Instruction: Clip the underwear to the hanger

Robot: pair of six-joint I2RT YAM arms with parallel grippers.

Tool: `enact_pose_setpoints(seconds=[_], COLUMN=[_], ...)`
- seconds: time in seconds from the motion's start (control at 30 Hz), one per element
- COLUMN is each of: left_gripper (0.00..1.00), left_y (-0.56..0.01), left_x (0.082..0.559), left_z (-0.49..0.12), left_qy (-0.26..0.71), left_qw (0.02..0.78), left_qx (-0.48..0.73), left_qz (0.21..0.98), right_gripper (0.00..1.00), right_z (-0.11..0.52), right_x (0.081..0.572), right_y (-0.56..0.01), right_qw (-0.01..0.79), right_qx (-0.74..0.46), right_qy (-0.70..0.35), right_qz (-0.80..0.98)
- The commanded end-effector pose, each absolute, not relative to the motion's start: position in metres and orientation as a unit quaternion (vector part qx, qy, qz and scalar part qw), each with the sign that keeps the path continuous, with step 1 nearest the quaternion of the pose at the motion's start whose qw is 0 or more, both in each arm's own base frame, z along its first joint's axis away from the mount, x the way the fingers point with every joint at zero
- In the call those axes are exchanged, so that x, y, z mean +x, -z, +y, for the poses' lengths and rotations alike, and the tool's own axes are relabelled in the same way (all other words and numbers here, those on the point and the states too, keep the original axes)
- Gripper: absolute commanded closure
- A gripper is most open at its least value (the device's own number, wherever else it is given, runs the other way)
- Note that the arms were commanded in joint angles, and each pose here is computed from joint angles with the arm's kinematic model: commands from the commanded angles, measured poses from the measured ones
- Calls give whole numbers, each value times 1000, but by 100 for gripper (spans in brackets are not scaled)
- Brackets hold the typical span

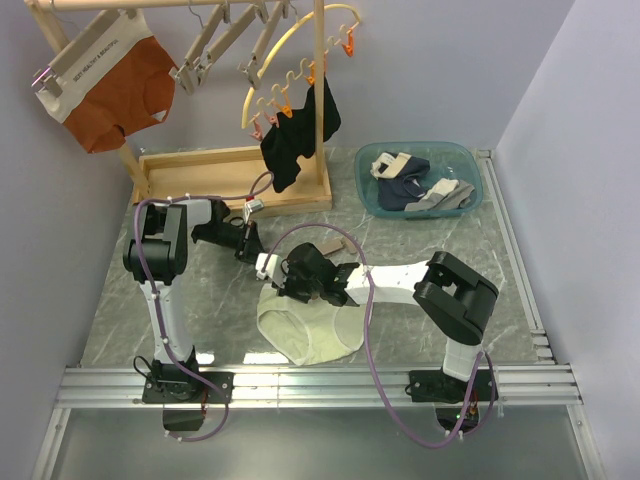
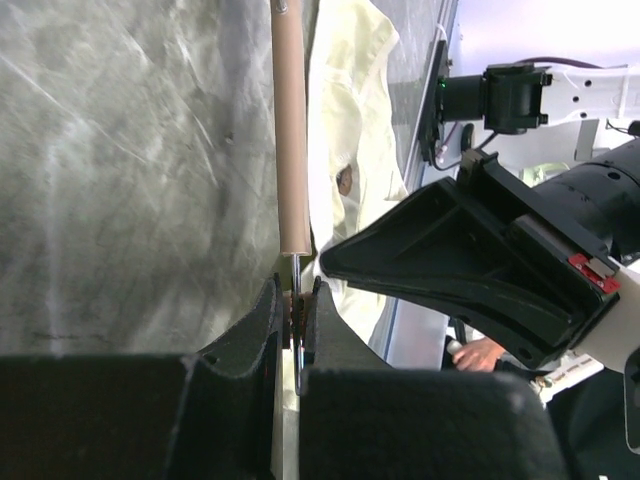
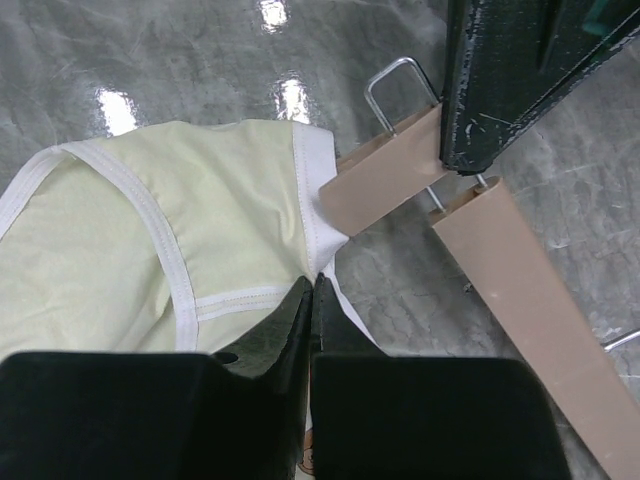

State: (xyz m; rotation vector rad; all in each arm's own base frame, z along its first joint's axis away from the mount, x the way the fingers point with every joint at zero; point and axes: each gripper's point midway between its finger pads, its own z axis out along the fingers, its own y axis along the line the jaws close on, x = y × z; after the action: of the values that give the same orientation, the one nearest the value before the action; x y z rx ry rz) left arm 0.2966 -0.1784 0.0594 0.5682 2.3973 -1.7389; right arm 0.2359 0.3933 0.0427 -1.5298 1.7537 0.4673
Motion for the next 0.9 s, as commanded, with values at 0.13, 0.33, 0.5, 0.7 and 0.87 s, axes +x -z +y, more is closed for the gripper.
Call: enact_pose_setpoints(seconds=[0.13,0.33,0.5,0.7,0.87], left_gripper=[99,99,99,99,78], left_y=[-60,-59,-58,-54,-52], left_x=[281,276,276,273,276], left_z=[-180,-179,-179,-176,-175], left_qy=[588,589,587,574,562], left_qw=[43,42,43,45,54], left_qx=[193,196,198,206,209], left_qz=[784,783,784,791,798], right_gripper=[100,100,100,100,100], right_z=[404,403,404,405,405], right_x=[251,256,257,259,259], right_y=[-67,-70,-71,-70,-69], right_qw=[416,421,420,417,413], right_qx=[-586,-579,-576,-571,-573], right_qy=[-175,-174,-176,-177,-177], right_qz=[673,676,679,685,685])
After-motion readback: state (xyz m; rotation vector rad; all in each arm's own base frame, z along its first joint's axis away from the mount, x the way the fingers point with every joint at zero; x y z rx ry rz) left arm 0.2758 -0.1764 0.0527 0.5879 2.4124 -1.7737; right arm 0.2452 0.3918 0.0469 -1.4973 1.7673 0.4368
